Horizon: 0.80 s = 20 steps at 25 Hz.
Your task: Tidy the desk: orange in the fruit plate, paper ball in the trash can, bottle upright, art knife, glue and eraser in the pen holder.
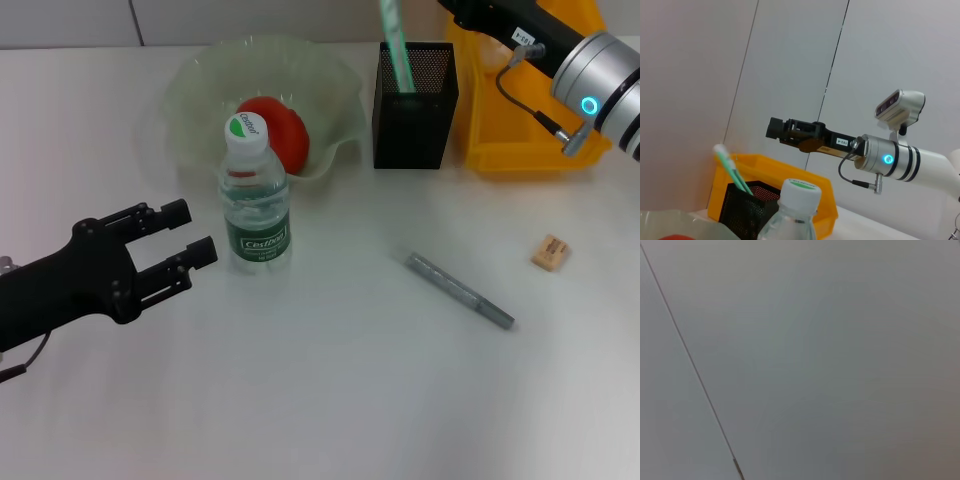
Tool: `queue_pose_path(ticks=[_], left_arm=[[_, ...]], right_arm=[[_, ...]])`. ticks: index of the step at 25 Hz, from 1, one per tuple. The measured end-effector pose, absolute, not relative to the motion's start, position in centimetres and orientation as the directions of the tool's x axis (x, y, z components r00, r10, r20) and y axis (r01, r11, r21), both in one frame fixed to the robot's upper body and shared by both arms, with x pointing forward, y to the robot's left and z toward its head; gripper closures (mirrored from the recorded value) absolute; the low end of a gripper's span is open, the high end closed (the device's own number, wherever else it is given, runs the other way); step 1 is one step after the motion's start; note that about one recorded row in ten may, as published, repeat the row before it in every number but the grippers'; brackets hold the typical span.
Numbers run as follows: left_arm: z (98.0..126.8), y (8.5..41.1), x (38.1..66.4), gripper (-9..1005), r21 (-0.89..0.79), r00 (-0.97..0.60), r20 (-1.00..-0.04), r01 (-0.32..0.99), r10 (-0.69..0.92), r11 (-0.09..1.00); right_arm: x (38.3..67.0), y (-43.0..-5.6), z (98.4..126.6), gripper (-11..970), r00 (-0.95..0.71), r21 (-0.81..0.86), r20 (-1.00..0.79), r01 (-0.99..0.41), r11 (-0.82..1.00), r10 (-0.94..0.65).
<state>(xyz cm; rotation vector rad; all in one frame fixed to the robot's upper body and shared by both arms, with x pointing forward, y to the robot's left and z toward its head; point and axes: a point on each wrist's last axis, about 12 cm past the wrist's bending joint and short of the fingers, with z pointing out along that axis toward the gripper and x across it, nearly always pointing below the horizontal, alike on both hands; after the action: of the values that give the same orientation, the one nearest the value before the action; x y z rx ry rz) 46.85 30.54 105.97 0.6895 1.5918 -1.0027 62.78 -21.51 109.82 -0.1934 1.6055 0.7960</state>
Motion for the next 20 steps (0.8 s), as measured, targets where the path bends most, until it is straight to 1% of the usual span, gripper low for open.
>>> queue_pose_path(ticks=[10, 16, 20], left_arm=[[105.9, 30.7, 46.7, 393, -0.249, -0.247, -0.967, 0.841, -0.067, 0.481], [106.2, 30.7, 47.1, 393, -0.241, -0.232, -0.969, 0.84, -0.08, 0.486], [106.3, 30.6, 47.2, 393, -0.24, -0.23, -0.97, 0.842, -0.081, 0.484]], right_arm=[[61.1, -22.4, 110.2, 452, -0.162, 0.353, -0.932, -0.62, 0.701, 0.325], [60.3, -22.7, 110.4, 444, -0.136, 0.298, -0.95, -0.662, 0.687, 0.281], [59.8, -23.0, 110.4, 438, -0.131, 0.294, -0.951, -0.673, 0.679, 0.281]])
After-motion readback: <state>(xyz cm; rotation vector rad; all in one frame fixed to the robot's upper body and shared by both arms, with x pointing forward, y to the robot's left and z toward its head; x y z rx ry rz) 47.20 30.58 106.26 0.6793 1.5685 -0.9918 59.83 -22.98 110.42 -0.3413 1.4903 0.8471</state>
